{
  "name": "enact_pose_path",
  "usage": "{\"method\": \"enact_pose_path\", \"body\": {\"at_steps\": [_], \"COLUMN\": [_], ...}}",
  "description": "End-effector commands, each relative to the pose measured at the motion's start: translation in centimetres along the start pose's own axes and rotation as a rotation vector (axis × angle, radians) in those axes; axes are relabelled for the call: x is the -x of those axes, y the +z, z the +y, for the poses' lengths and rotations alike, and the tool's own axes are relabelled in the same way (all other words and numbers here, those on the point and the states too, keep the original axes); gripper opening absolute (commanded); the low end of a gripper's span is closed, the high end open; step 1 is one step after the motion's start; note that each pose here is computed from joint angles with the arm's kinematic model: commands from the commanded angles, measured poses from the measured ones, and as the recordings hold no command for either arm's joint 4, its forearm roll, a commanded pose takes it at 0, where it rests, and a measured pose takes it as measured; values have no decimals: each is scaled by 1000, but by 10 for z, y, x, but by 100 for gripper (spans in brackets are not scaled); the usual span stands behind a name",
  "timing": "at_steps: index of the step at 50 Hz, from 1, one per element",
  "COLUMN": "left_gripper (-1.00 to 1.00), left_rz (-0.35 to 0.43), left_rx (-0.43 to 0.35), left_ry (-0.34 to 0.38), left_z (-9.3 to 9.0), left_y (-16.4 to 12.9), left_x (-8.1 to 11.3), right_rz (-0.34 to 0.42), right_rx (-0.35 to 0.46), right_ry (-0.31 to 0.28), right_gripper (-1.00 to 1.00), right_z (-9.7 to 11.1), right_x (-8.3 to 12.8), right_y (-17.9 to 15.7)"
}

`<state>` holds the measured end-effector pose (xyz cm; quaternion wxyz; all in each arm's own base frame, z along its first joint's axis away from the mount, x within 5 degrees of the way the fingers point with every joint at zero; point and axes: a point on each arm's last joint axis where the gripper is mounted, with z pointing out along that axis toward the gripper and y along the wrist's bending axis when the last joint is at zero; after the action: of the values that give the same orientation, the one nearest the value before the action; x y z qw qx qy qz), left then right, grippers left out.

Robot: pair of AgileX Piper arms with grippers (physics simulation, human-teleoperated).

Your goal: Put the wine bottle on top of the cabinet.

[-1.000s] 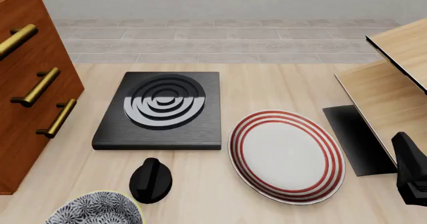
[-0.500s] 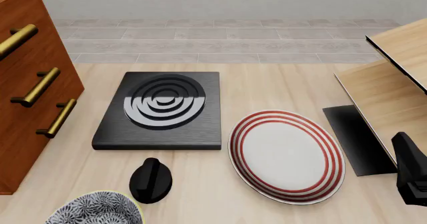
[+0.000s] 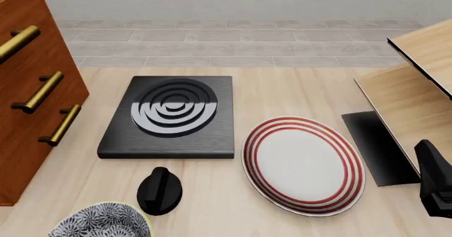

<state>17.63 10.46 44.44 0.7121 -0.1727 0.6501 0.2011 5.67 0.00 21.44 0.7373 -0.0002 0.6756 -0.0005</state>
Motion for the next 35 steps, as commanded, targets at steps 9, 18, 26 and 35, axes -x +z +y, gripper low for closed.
{"method": "enact_pose_path", "body": {"at_steps": [9, 18, 26, 35], "left_gripper": [-100, -100, 100, 100], "left_rz": [45, 57, 42, 15], "left_rx": [32, 35, 29, 27], "left_ry": [41, 50, 49, 54], "left_z": [7, 8, 6, 6], "left_y": [12, 14, 10, 3], "left_x": [-25, -30, -18, -2], "right_rz": [0, 0, 0, 0], "right_rx": [0, 0, 0, 0], "right_ry": [0, 0, 0, 0], "right_gripper": [100, 100, 100, 100], "right_z": [0, 0, 0, 0], "right_x": [0, 0, 0, 0], "right_y": [0, 0, 0, 0]}}
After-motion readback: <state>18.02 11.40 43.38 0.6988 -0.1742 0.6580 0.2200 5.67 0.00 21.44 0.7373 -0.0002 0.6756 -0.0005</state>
